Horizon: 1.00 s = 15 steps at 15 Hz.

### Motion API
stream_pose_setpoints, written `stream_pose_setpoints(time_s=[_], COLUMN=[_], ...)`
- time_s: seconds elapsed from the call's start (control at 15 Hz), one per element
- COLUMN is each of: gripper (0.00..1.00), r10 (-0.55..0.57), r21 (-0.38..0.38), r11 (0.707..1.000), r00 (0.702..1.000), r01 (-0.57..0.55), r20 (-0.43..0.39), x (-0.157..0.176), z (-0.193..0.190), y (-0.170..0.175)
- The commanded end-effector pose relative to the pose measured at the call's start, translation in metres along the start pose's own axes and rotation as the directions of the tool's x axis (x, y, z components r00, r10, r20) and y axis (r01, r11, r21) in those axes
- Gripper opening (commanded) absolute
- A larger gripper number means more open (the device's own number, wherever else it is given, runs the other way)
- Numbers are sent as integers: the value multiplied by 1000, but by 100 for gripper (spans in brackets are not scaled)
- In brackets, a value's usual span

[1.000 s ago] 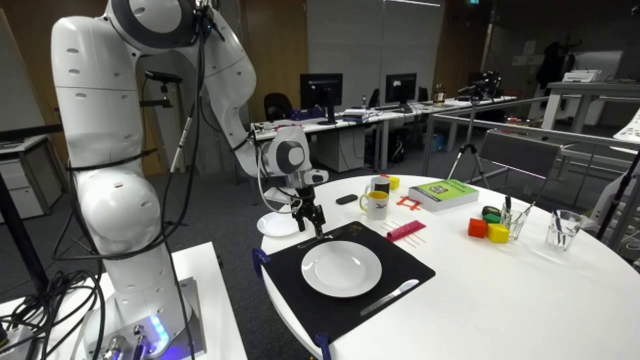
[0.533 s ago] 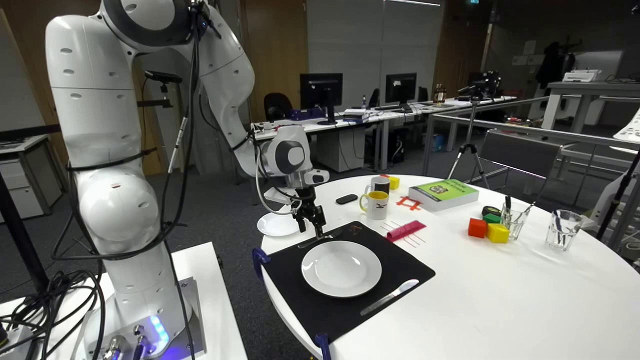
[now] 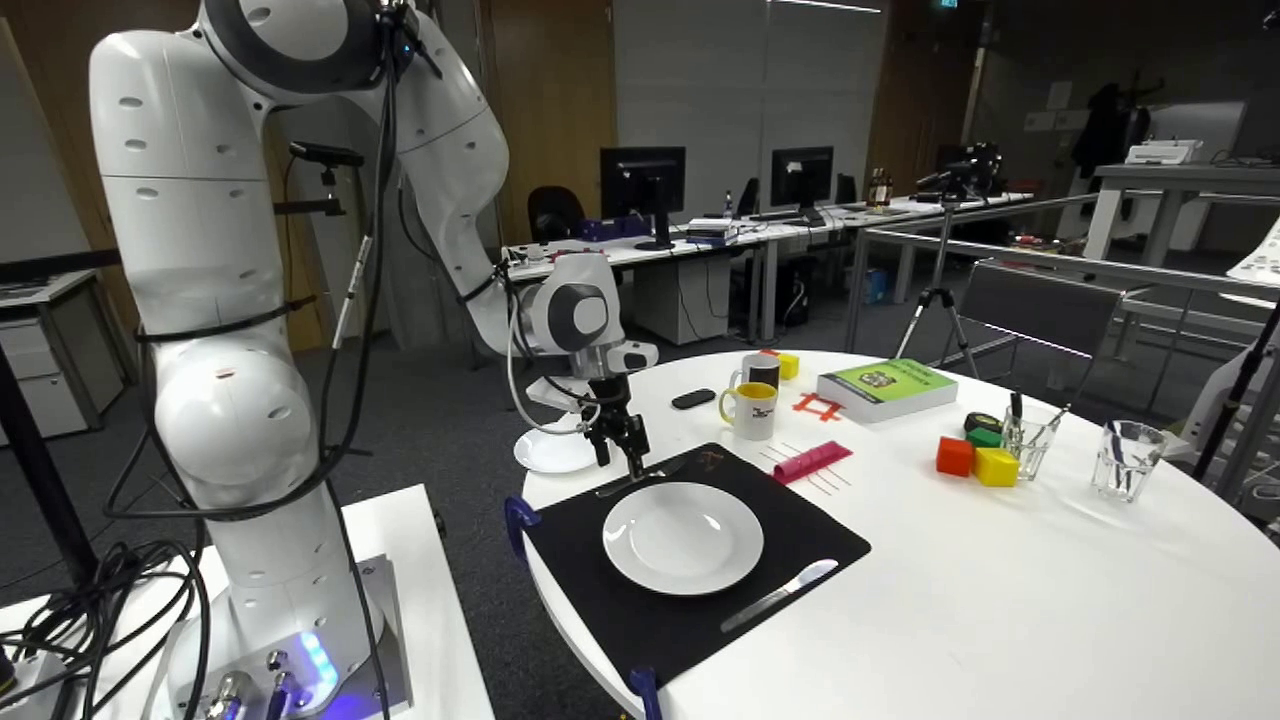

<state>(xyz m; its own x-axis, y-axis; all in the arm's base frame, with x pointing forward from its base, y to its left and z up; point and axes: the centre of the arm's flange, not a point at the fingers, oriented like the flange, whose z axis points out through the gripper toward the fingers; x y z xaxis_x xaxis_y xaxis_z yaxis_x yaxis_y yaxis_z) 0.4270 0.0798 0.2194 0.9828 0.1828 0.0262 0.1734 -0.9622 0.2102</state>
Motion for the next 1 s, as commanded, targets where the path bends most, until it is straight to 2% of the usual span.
stream_pose_setpoints(time_s=[0.0,0.47,0.93], gripper=[100,100,100], r10=[-1,-20,-76], r21=[56,181,247], r11=[998,983,964], r00=[999,995,991], r01=[3,37,101], r20=[-34,-96,-109], x=[-30,-76,-78], z=[-4,15,17], y=[26,56,79])
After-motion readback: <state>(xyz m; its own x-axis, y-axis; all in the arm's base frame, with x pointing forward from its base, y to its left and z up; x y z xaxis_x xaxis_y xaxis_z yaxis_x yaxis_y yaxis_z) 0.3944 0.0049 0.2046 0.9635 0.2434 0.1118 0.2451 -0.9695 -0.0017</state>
